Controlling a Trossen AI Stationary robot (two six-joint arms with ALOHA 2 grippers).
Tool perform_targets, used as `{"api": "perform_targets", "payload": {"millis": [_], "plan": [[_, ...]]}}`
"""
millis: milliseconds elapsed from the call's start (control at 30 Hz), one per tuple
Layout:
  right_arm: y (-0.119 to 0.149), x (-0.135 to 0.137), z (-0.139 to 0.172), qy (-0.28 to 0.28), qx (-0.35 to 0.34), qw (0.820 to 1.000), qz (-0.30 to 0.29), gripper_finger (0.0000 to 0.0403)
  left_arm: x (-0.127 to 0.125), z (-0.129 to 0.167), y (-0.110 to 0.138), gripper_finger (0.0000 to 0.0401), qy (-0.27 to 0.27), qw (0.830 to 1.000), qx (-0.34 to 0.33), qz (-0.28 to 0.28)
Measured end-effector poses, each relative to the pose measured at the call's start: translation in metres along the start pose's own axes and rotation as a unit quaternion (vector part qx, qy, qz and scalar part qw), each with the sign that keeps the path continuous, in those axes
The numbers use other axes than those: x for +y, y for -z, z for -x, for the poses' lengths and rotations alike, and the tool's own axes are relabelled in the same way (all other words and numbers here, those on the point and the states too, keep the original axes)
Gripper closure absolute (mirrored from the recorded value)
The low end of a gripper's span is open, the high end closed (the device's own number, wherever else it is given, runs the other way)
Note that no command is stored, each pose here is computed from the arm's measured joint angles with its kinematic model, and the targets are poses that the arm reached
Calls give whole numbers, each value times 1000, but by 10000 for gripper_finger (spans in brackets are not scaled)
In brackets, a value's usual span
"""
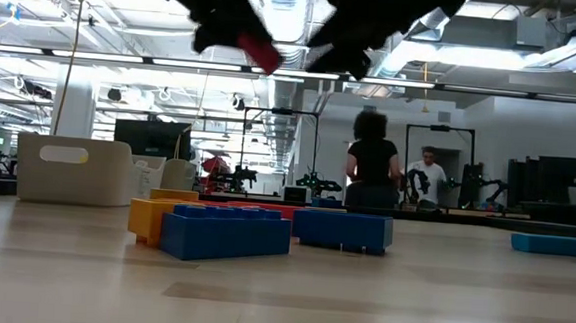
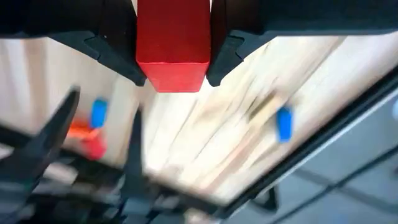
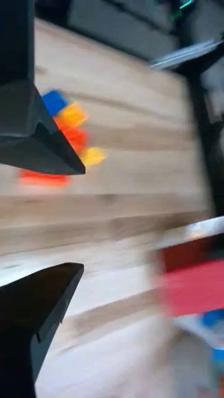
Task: Sort blocks by size
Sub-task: Put the large red wooden block into the white bin, then put the small yellow wooden block into the gray bin
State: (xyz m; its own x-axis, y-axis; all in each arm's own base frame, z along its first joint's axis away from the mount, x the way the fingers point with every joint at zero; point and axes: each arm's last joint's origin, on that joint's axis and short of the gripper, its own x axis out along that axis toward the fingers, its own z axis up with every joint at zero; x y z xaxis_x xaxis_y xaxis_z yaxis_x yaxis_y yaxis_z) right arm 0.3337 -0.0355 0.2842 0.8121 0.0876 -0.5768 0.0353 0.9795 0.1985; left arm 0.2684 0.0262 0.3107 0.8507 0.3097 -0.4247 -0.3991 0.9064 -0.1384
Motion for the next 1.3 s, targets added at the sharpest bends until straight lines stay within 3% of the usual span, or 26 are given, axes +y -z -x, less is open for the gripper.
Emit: {"api": "perform_targets", "payload": {"millis": [200,433,600,700,867,1033,1133,1233,1300], "plan": [[12,-15,4,24,63,998,-19,120,22,21,17,265,-121,986,112,37],[12,-12,3,20,64,998,-16,119,57,44,46,265,-282,920,261,79],[11,-6,2,13,58,998,-15,119,74,49,63,264,-327,884,327,76],[10,-3,1,11,50,998,-25,119,82,48,68,251,-335,874,343,81],[9,6,-1,0,44,998,-40,119,91,45,69,190,-306,879,360,61],[14,32,-6,-32,57,998,0,119,94,42,63,139,-277,891,359,12],[20,38,-11,-9,74,997,12,119,89,35,52,131,-215,920,327,5],[27,30,-10,36,104,994,6,119,74,25,42,131,-101,956,277,-6],[29,20,-6,71,121,990,-9,119,60,19,38,133,-37,968,248,-25]]}}
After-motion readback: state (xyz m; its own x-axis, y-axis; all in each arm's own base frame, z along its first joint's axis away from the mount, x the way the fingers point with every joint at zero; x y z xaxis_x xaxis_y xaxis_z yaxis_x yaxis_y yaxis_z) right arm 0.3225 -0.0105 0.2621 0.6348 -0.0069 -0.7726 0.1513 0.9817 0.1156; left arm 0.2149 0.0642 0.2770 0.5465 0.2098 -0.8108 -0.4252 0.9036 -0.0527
